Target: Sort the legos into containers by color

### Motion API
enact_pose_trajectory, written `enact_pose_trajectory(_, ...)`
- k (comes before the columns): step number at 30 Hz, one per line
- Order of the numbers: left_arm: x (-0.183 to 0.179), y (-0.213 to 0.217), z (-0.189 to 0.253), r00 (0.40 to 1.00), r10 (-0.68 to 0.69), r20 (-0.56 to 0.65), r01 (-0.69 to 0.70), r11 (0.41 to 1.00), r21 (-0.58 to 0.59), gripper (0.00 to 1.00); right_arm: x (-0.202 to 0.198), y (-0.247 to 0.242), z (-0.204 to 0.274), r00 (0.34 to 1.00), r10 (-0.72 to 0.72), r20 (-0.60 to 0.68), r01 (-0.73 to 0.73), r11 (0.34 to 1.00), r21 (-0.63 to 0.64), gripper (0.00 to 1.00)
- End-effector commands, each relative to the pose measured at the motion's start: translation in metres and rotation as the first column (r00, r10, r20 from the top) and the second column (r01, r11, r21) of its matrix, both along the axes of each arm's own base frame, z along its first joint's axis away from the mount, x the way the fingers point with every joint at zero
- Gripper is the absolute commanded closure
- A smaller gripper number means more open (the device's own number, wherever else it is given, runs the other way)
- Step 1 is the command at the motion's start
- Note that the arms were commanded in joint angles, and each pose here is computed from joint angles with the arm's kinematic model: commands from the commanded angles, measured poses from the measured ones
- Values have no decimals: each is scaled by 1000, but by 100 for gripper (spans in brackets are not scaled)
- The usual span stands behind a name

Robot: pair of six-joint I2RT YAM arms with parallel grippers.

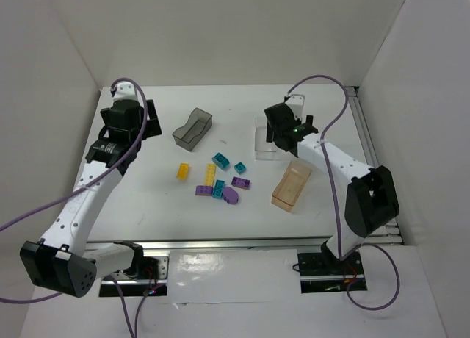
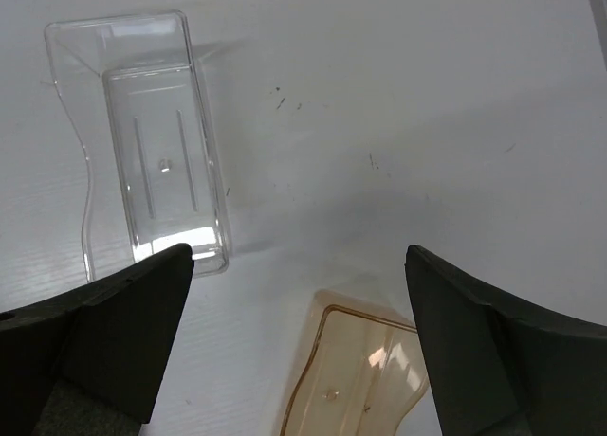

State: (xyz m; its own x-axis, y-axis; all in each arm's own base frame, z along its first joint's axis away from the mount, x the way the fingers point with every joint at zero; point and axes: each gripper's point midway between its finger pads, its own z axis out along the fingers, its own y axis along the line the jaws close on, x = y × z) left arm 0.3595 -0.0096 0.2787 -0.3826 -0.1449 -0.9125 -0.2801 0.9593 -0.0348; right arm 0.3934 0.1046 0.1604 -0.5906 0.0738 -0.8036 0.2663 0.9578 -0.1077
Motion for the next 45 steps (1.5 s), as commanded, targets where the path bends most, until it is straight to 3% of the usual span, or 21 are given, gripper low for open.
enact_pose_trajectory(1,-3,6,10,999,40,34,-40,999,-1,1,10,5,3,999,-46,5,46,999,-18,0)
enact_pose_trajectory(7,-6,2,13,998,31,62,-29,999,-38,1,10,31,1,1000,-8,-16,7,1000,-29,0)
enact_pose_trajectory(10,-9,0,11,998,32,56,-29,998,-59,1,15,79,9,968,252,15,-252,966,48,0)
enact_pose_trajectory(11,-9,2,11,998,33,55,-30,998,-63,1,-2,113,3,897,443,8,-439,887,147,0)
enact_pose_trajectory(12,-9,-1,11,998,20,54,-16,998,-69,1,-3,124,6,866,499,37,-498,852,165,0)
enact_pose_trajectory(14,-8,-2,11,999,11,53,-8,997,-73,1,-3,140,7,860,502,87,-507,824,254,0)
enact_pose_trajectory(18,-9,-11,8,999,-38,39,41,995,-93,1,1,164,-3,859,505,81,-503,806,312,0)
enact_pose_trajectory(21,-10,-15,5,998,-62,27,65,994,-93,1,1,172,-27,833,553,-11,-532,807,257,0)
enact_pose_trajectory(26,-10,-18,1,998,-59,23,62,991,-122,1,-14,210,-43,725,686,-59,-672,724,157,0)
enact_pose_trajectory(29,-12,-13,-1,999,-37,15,39,991,-126,1,-21,230,-42,653,756,-30,-739,646,192,0)
enact_pose_trajectory(32,-13,-13,-3,999,-37,6,38,991,-125,1,-26,239,-59,611,790,-57,-767,608,204,0)
enact_pose_trajectory(39,-13,-14,-3,1000,-29,9,30,990,-141,1,-13,237,-87,622,773,-124,-758,634,150,0)
enact_pose_trajectory(45,-13,-15,-3,999,-38,9,38,989,-145,1,-7,240,-94,624,771,-130,-759,637,137,17)
